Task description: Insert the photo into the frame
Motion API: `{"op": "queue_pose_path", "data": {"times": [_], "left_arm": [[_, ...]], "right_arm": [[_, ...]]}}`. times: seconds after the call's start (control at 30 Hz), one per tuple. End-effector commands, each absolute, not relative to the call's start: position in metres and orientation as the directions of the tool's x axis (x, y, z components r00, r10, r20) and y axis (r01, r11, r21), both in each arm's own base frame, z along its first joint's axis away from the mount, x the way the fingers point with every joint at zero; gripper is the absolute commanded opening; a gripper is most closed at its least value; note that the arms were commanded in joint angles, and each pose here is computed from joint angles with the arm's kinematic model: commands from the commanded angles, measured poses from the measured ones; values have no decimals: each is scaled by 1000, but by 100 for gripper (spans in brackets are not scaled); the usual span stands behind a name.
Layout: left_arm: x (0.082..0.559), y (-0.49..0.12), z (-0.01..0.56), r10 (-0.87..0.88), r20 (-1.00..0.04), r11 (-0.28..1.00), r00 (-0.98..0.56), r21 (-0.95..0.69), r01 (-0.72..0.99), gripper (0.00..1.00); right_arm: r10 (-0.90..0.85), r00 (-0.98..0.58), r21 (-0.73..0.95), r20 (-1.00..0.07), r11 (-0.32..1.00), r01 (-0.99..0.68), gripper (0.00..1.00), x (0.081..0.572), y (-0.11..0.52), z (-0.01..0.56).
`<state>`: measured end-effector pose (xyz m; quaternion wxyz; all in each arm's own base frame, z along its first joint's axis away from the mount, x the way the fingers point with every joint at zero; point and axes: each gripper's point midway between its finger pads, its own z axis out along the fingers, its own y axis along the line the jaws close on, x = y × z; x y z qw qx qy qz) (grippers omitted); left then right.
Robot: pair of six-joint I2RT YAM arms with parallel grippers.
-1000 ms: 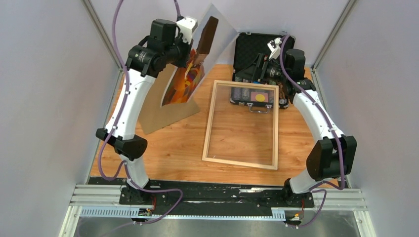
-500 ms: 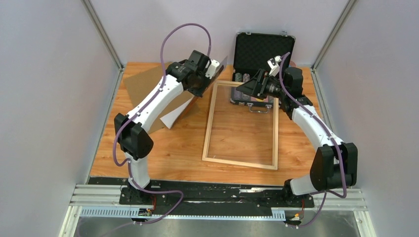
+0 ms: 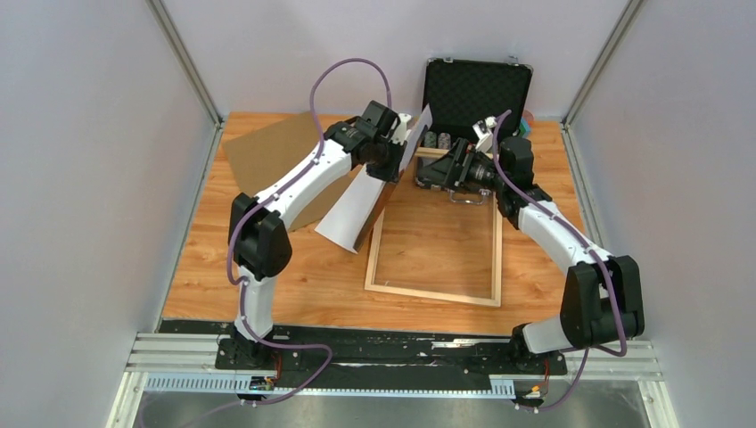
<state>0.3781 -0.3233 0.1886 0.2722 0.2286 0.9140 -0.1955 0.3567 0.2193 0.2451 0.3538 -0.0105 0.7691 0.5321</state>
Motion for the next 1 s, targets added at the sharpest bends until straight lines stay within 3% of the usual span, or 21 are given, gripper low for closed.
{"op": "queue_pose_path", "data": {"times": [0.0,0.2,0.53,0.97], "left_arm": [[374,-352,175,222,-544,797,-809,-377,472,0],[358,-361,152,174,-486,776,-856,-467,423,0],[340,-368,151,153,-515,745,-843,-500,441,4],[327,-381,144,178,-510,733,-842,-502,459,15]], "right_arm": [[391,-687,776,-613,459,-432,86,366,215,257],[437,-699,804,-566,479,-352,87,381,211,236],[479,-744,843,-466,496,-209,87,408,209,197],[462,-779,861,-423,472,-188,86,412,215,183]]}}
